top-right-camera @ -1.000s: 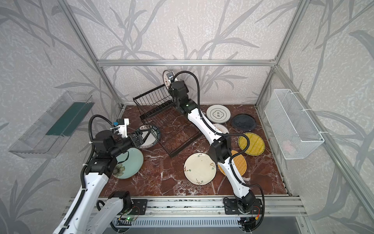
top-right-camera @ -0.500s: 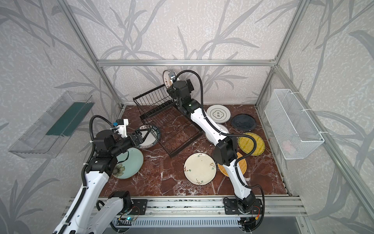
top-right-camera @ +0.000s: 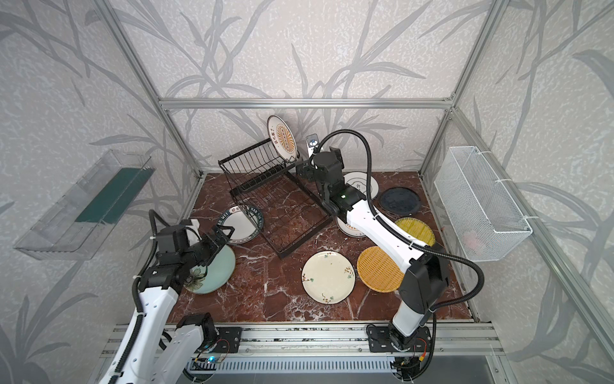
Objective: Load plates into a dish rack
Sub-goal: Place the plate on the dish rack, then pick up the plate from the middle-left of the table.
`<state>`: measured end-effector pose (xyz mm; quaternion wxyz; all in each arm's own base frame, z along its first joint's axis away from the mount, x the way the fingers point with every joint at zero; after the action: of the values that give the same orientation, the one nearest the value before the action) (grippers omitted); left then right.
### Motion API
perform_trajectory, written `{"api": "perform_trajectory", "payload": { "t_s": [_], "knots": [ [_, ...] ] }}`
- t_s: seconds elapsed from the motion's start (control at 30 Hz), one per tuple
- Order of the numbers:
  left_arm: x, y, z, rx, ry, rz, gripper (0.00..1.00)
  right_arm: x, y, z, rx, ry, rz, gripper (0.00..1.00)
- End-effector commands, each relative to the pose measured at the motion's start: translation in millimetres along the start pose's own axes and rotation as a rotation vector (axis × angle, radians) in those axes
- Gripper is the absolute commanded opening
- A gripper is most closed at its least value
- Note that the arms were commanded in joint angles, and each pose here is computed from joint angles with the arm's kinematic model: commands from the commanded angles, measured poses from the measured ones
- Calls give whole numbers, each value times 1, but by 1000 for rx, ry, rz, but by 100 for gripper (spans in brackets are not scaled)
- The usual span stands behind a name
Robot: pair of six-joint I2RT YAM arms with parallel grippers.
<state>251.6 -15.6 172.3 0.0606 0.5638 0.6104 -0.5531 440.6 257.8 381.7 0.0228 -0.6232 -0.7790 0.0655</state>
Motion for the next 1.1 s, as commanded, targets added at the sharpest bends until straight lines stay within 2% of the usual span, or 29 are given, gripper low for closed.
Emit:
{"api": "perform_trajectory", "payload": {
  "t_s": [0.0,0.1,0.33,0.73,0.93,1.07],
  "knots": [
    [53,-2,24,14,-330,-153,99,0,-20,18,54,95,-54,99],
    [72,-4,32,-29,-451,-196,96,-1,-37,41,92,123,-86,99],
    [108,-18,48,-51,-552,-401,94,-5,-53,83,197,114,-96,99],
    [128,-10,57,-72,-621,-453,91,12,-66,120,286,146,-158,99],
    [131,3,61,-58,-658,-423,91,19,-66,131,315,147,-175,99],
    [124,14,57,-64,-633,-389,88,21,-66,134,322,145,-177,99]
  ]
}}
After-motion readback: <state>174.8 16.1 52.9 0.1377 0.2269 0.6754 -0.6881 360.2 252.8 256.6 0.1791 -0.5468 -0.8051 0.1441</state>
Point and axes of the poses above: each gripper's point midway between its finger pads, its own y axis out along the fingers, its own x axis along the line the jaws close on, z = x × y, the point moved 1 cm from there along -y, back along the fingers, and after that the axes turned 5 degrees about y, right-handed, at the moved point
